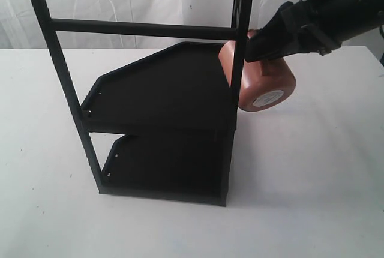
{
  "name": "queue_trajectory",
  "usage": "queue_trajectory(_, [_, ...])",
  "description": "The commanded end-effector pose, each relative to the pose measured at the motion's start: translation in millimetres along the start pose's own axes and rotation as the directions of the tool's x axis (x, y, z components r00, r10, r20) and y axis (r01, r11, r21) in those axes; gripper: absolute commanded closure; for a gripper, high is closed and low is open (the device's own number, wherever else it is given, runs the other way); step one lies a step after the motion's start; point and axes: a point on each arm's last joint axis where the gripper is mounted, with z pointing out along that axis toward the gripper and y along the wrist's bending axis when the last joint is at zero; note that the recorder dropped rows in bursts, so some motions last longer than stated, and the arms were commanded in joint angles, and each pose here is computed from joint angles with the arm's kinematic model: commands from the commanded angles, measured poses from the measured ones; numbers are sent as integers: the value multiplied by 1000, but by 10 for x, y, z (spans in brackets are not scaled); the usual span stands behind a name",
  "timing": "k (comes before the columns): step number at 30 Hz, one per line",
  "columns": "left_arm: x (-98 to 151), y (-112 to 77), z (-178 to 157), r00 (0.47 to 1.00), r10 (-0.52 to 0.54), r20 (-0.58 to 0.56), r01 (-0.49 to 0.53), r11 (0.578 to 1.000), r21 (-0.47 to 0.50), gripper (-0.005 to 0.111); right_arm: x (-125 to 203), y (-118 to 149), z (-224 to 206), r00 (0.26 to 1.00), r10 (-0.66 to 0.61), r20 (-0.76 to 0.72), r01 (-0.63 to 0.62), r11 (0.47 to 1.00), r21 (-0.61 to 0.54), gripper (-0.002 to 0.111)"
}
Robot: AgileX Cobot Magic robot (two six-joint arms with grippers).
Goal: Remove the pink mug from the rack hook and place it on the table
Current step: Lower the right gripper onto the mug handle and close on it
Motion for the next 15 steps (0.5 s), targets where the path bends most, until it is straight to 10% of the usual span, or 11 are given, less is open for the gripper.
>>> queue_trajectory(1, [4, -6, 1, 1000, -7, 6, 7, 1000, 8, 107, -15, 15, -3, 1000, -9, 7, 9, 1000, -14, 66])
queue_trajectory(15, [4, -6, 1, 1000, -7, 6, 7, 1000, 8, 107, -2, 25, -3, 1000, 0, -8, -1, 1000, -24, 70])
